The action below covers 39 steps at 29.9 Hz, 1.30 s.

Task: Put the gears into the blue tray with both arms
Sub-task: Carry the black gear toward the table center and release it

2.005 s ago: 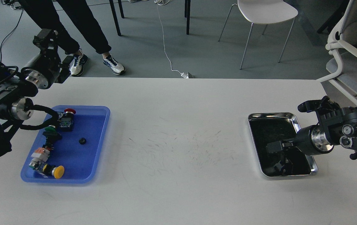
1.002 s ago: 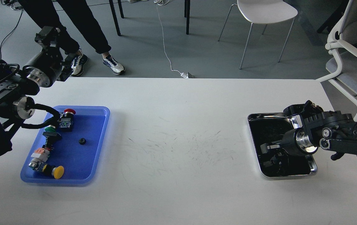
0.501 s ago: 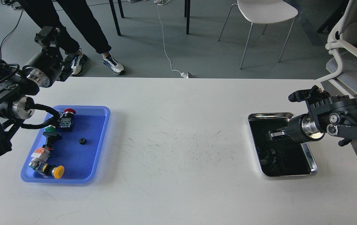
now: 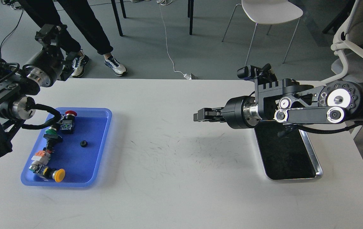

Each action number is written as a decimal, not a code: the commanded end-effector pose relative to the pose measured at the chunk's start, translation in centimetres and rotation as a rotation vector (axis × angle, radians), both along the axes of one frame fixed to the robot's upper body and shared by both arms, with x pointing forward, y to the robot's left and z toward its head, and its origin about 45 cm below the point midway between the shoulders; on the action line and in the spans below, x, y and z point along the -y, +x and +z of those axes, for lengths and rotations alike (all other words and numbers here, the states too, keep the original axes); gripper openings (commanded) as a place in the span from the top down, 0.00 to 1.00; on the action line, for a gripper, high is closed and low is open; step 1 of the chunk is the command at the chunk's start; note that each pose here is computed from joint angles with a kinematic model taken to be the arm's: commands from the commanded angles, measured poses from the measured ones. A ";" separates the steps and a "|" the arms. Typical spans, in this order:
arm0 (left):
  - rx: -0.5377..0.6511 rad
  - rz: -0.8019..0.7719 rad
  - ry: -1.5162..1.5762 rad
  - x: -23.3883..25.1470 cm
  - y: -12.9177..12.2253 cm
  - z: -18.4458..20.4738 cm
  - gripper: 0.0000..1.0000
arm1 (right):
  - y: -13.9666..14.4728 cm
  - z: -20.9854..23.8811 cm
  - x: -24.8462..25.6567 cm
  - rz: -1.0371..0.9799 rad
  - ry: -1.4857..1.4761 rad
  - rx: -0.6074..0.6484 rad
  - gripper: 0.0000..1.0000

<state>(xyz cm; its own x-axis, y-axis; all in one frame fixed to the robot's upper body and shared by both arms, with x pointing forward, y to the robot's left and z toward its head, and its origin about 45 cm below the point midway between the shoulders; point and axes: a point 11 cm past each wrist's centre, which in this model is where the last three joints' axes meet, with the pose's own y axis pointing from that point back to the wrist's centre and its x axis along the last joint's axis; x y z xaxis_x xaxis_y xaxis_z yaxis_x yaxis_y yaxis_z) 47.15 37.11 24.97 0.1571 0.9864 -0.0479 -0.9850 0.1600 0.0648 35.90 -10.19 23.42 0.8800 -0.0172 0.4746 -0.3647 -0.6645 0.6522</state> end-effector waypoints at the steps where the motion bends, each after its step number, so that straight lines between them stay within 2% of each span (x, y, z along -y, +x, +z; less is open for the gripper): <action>1: 0.000 0.000 0.001 -0.1 0.0 0.0 0.03 | -1.7 -1.3 -5.0 0.024 0.102 -0.041 0.96; 6: 0.003 0.005 0.004 -0.3 0.0 0.2 0.03 | -3.0 -4.2 -9.5 0.056 0.140 -0.073 0.96; 17: 0.009 0.015 0.015 -1.1 -0.1 0.6 0.03 | -0.4 -10.1 -5.1 -0.134 0.101 -0.080 0.96; 26: 0.012 0.015 0.015 -1.0 0.0 0.8 0.03 | -1.4 -9.0 -7.1 -0.137 0.202 -0.131 0.95; 34: 0.016 0.017 0.016 -1.1 0.1 1.0 0.03 | -4.2 -8.3 -9.2 -0.163 0.303 -0.304 0.92; 39: 0.018 0.019 0.015 -1.2 0.1 1.0 0.03 | -5.3 -9.7 -8.8 -0.162 0.279 -0.365 0.90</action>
<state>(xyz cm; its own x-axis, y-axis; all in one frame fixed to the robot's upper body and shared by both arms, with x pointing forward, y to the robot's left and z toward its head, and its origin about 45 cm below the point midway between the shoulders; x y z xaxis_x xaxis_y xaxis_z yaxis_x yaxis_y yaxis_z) 47.22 38.24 25.98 0.1411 0.9895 -0.0303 -0.9884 0.1426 0.0514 31.19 -1.04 14.63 0.9602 -0.2518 0.1205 -0.2761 -0.7935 0.5423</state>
